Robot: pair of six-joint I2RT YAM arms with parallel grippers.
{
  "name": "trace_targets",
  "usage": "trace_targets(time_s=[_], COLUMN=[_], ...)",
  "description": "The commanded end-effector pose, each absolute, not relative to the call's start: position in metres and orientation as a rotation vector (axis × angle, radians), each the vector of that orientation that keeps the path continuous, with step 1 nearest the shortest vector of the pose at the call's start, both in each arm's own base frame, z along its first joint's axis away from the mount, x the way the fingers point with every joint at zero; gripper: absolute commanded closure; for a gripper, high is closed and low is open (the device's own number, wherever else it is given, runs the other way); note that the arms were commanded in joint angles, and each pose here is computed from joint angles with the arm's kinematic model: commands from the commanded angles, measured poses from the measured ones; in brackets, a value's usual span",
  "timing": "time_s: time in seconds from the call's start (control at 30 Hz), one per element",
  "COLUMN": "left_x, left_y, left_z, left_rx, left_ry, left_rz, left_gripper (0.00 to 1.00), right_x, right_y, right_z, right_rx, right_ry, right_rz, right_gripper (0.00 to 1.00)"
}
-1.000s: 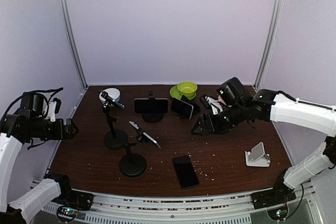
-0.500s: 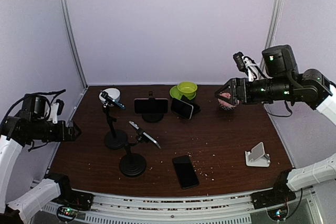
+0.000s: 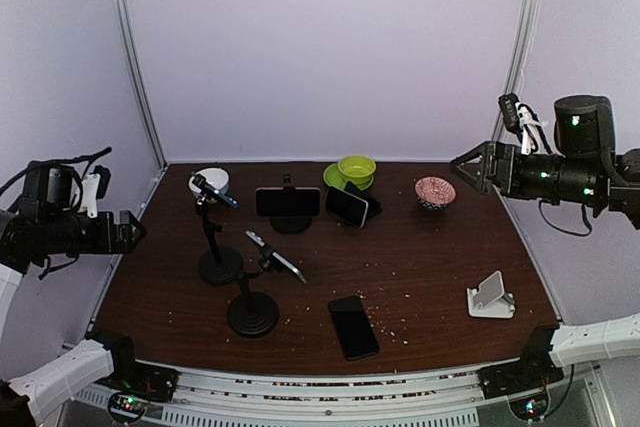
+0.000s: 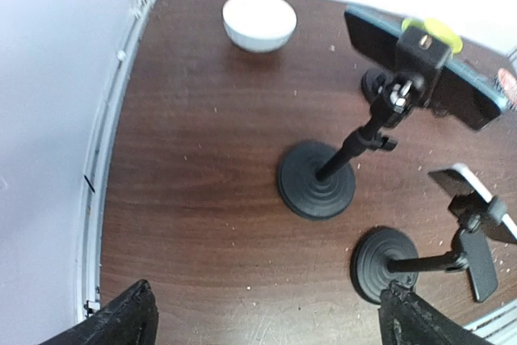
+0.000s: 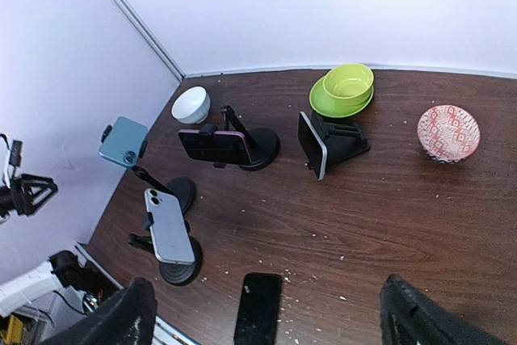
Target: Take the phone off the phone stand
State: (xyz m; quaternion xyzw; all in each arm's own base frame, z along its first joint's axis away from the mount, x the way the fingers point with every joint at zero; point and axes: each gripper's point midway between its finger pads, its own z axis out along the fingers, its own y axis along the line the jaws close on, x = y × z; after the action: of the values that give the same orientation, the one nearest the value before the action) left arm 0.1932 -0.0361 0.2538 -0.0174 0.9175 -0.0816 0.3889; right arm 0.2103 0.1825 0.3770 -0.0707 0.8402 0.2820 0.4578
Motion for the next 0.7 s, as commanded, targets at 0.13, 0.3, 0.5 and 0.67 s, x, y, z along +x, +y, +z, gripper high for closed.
trace_targets(time_s=[0.13,0.3,0.5,0.67], left_x=[0.175,0.170,0.179,0.201], left_y=[-0.076,-0.086,-0.125,-0.169], left_z=[0.267,0.281,0.273,0.270], left_rx=[0.004,0.053,0.327,0.550], left_ry=[2.352,2.289,2.255,2.185], left_rz=[-0.524,-0.574,-0.614,-0.482], left_gripper=[0.07,0.11,0.13,0.13], right_x=[0.217,0.212,0.204,0.211], right_y=[0.161,0.182,0.219,0.221], right_z=[0.388,0.371,0.355,0.346], right_rx=[-0.199,-0.385,-0.569,-0.546], right_ry=[1.941,1.907,1.960,1.944], right_rz=[0.560,0.588,0.697,0.664], right_gripper=[0.00,0.00,0.01,0.00])
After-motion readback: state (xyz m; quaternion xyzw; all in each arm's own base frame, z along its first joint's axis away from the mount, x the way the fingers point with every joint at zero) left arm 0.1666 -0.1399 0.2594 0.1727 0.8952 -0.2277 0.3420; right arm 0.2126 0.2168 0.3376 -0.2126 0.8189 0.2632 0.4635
